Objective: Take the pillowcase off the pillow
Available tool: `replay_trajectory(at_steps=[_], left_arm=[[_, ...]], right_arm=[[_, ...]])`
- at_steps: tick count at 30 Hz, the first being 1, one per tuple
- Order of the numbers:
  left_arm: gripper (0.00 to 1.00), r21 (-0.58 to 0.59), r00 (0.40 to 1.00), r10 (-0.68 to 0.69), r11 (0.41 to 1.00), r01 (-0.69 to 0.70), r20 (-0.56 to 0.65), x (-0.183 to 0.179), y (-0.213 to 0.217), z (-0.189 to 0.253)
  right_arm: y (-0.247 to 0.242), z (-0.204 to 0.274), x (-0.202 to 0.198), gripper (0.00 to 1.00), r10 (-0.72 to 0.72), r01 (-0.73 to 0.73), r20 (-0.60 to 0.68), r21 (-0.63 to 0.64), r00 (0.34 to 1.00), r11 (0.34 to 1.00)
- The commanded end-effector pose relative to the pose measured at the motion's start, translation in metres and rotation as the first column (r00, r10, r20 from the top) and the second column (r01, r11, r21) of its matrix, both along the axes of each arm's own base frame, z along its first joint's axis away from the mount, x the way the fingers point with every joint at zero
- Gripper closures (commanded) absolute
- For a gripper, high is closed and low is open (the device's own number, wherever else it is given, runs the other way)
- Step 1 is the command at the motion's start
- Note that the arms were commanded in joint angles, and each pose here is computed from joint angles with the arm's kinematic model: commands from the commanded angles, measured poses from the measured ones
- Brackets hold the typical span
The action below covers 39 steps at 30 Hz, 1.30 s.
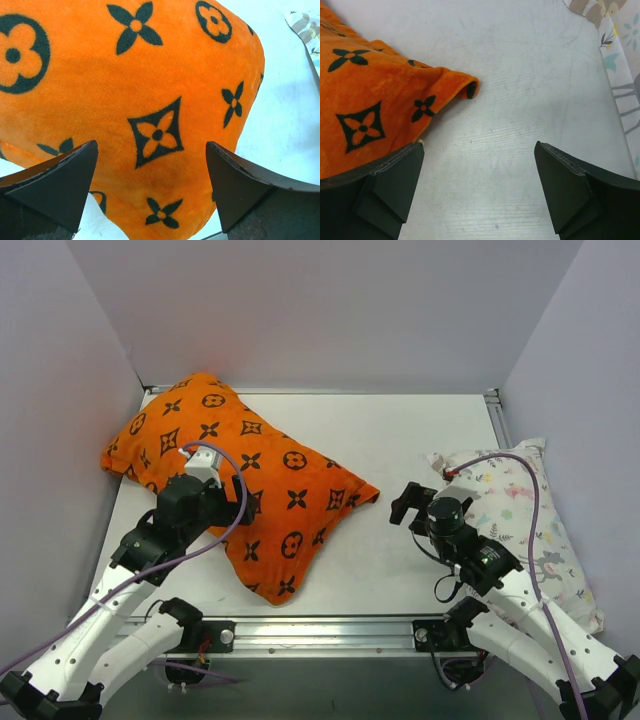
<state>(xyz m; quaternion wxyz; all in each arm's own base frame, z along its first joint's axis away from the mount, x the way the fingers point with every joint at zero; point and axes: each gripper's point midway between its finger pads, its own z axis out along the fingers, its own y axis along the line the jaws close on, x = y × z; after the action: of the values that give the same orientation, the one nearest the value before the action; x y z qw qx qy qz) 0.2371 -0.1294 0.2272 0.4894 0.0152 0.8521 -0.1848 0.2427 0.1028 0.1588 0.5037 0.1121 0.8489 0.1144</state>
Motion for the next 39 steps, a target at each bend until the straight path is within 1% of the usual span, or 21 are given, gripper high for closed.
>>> replay_trajectory(at_steps=[1, 8, 11, 15, 16, 18, 19, 20, 21, 22, 24, 25, 26, 28, 29, 30, 31, 32, 35, 38, 39], left_arm=[[0.03, -0.041, 0.999, -0.007, 0.999, 0.009, 0.050, 0.001, -0.004, 0.021], [0.03, -0.037, 0.999, -0.002, 0.999, 0.004, 0.052, 0.003, -0.004, 0.021], [0.03, -0.037, 0.997, 0.065, 0.997, -0.063, 0.044, 0.010, 0.003, 0.023], [0.03, -0.007, 0.959, 0.277, 0.961, -0.277, 0.054, 0.034, 0.031, 0.038], [0.03, -0.030, 0.943, 0.326, 0.945, -0.325, 0.073, 0.040, 0.038, 0.054], [0.03, -0.017, 0.918, 0.393, 0.920, -0.392, 0.050, 0.053, 0.052, 0.054], [0.03, -0.037, 0.879, 0.475, 0.880, -0.474, 0.040, 0.063, 0.077, 0.057], [0.03, -0.064, 0.858, 0.513, 0.858, -0.510, 0.030, 0.069, 0.089, 0.062], [0.03, -0.088, 0.862, 0.507, 0.858, -0.506, -0.007, 0.077, 0.091, 0.056], [0.03, -0.122, 0.811, 0.584, 0.803, -0.583, -0.034, 0.084, 0.120, 0.054], [0.03, -0.163, 0.798, 0.594, 0.781, -0.603, -0.102, 0.096, 0.134, 0.038], [0.03, -0.182, 0.743, 0.652, 0.720, -0.669, -0.154, 0.102, 0.159, 0.020], [0.03, -0.224, 0.730, 0.668, 0.696, -0.682, -0.145, 0.106, 0.170, 0.027], [0.03, -0.294, 0.735, 0.634, 0.674, -0.678, -0.240, 0.115, 0.171, -0.006], [0.03, -0.372, 0.758, 0.626, 0.670, -0.642, -0.182, 0.130, 0.178, 0.003], [0.03, -0.405, 0.777, 0.585, 0.667, -0.625, -0.235, 0.131, 0.174, -0.023], [0.03, -0.446, 0.784, 0.573, 0.652, -0.613, -0.239, 0.136, 0.171, -0.027], [0.03, -0.487, 0.806, 0.564, 0.661, -0.571, -0.180, 0.149, 0.172, -0.020], [0.03, -0.530, 0.826, 0.536, 0.655, -0.538, -0.175, 0.158, 0.165, -0.035], [0.03, -0.525, 0.814, 0.557, 0.648, -0.551, -0.166, 0.161, 0.170, -0.050], [0.03, -0.523, 0.815, 0.554, 0.651, -0.550, -0.168, 0.162, 0.169, -0.054]], right_arm=[[0.001, 0.005, 0.002, 0.00, 0.019, -0.019, 0.005, -0.017, 1.000, 1.000], [0.024, 0.001, -0.004, 0.00, 0.163, -0.164, -0.026, -0.037, 0.986, 0.986], [0.048, 0.020, -0.007, 0.00, 0.264, -0.259, 0.033, -0.106, 0.964, 0.960], [0.093, 0.057, 0.001, 0.00, 0.370, -0.351, 0.060, -0.205, 0.927, 0.914], [0.105, 0.063, 0.002, 0.00, 0.405, -0.381, 0.061, -0.236, 0.912, 0.894], [0.137, 0.054, 0.000, 0.00, 0.476, -0.450, 0.011, -0.309, 0.879, 0.838], [0.154, 0.074, 0.003, 0.00, 0.498, -0.462, 0.043, -0.315, 0.866, 0.829], [0.165, 0.075, 0.001, 0.00, 0.532, -0.485, 0.036, -0.363, 0.846, 0.796], [0.190, 0.067, -0.007, 0.00, 0.582, -0.531, 0.007, -0.403, 0.813, 0.746], [0.204, 0.078, -0.008, 0.00, 0.605, -0.540, 0.026, -0.419, 0.796, 0.730], [0.233, 0.066, -0.014, 0.00, 0.668, -0.596, -0.019, -0.472, 0.744, 0.650], [0.255, 0.063, -0.024, 0.00, 0.712, -0.631, -0.035, -0.495, 0.702, 0.598], [0.262, 0.071, -0.030, 0.00, 0.724, -0.637, -0.018, -0.490, 0.690, 0.595], [0.285, 0.055, -0.047, 0.00, 0.765, -0.662, -0.059, -0.547, 0.641, 0.512], [0.288, 0.052, -0.048, 0.00, 0.761, -0.647, -0.062, -0.574, 0.646, 0.502], [0.298, 0.039, -0.051, 0.00, 0.764, -0.647, -0.088, -0.598, 0.639, 0.473], [0.301, 0.031, -0.053, 0.00, 0.762, -0.645, -0.103, -0.611, 0.640, 0.459], [0.305, 0.014, -0.053, 0.00, 0.752, -0.640, -0.130, -0.628, 0.647, 0.442], [0.309, -0.021, -0.050, 0.00, 0.726, -0.635, -0.178, -0.647, 0.664, 0.422], [0.304, -0.044, -0.040, 0.00, 0.670, -0.579, -0.179, -0.688, 0.720, 0.438], [0.299, -0.042, -0.033, 0.00, 0.633, -0.528, -0.156, -0.717, 0.758, 0.456]])
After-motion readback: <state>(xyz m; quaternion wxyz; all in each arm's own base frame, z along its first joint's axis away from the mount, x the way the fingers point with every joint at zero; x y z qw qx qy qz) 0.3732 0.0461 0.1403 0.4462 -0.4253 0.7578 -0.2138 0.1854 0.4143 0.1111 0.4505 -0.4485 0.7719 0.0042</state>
